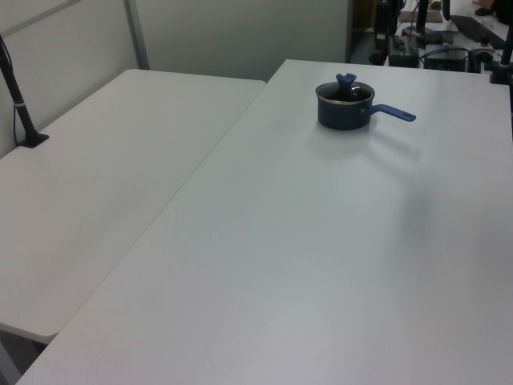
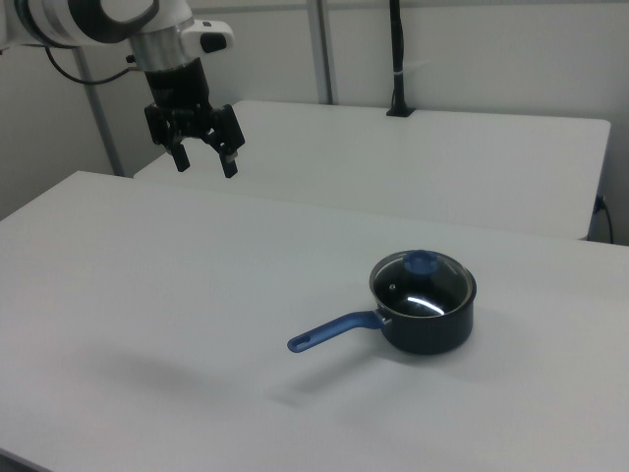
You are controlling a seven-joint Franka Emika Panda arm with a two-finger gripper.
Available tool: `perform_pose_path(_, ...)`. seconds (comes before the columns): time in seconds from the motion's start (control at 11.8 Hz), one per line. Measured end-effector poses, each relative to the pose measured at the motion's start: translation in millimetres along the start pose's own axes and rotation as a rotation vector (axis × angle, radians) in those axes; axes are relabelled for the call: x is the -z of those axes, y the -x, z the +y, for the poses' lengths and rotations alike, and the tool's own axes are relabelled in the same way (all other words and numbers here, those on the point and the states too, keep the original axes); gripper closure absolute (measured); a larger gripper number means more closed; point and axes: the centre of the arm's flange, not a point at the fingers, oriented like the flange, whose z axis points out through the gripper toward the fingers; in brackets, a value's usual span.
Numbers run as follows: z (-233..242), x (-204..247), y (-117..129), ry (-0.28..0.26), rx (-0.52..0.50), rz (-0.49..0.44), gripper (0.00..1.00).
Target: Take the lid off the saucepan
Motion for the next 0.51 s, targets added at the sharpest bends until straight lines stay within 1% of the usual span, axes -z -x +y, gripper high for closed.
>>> perform_pose_path(0.51,-6.3,5.0,2.0,-0.001,0.017,0.009,0.00)
